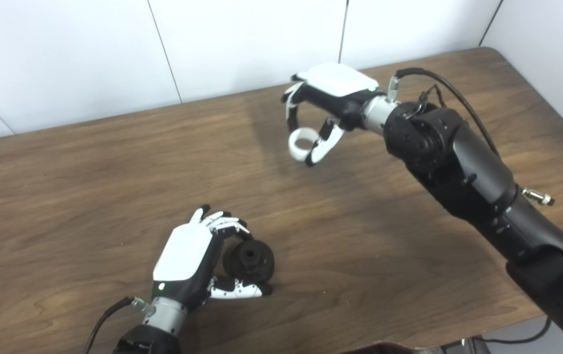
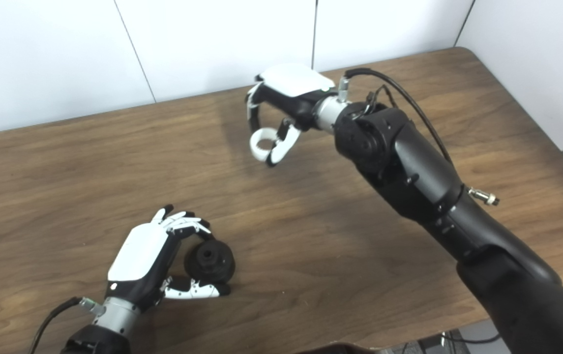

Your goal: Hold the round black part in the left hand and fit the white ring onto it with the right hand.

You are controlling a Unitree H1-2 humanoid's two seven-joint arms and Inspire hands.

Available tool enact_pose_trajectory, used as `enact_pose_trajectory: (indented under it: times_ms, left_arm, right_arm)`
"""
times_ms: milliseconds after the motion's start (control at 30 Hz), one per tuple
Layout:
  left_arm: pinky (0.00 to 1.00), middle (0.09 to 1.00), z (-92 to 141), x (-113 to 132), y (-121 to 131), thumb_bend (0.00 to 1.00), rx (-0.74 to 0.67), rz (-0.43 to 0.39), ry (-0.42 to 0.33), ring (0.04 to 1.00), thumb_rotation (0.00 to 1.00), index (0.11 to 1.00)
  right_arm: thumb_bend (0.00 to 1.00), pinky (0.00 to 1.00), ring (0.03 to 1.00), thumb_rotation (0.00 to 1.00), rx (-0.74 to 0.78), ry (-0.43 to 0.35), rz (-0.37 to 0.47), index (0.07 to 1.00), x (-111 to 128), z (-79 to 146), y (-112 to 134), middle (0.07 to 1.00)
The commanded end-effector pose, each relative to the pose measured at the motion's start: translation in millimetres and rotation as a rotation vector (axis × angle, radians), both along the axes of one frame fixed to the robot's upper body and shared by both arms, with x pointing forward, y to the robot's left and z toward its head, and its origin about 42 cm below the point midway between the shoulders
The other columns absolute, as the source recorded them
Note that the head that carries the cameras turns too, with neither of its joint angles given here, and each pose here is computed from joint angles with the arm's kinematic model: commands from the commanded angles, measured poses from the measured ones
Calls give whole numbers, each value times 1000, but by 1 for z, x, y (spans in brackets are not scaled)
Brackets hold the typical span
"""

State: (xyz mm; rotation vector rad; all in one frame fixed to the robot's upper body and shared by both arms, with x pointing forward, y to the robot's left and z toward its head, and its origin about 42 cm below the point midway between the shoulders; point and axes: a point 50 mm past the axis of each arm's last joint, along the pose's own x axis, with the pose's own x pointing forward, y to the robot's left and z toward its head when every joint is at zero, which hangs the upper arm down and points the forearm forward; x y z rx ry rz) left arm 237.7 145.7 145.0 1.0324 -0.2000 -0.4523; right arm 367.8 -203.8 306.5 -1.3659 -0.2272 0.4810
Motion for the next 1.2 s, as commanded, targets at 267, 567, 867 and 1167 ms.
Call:
enact_pose_trajectory:
  times_ms: [267,567,867,1167]
  left_arm:
    - [1000,780,-3,-2,-11,520,44,6,36,877,52,485]
    - [1000,779,-4,-1,-16,520,36,16,43,880,52,485]
    - [1000,777,-3,-1,-20,519,35,16,34,878,52,484]
    - [1000,779,-3,-1,-20,519,46,18,33,874,52,485]
  right_arm:
    - [525,961,956,135,31,-82,179,483,-43,24,34,843]
    - [525,971,960,138,21,-67,294,483,-73,22,47,847]
    - [524,993,980,134,26,-8,330,484,-90,12,54,861]
    - [524,1000,979,133,25,26,349,485,-96,-1,58,870]
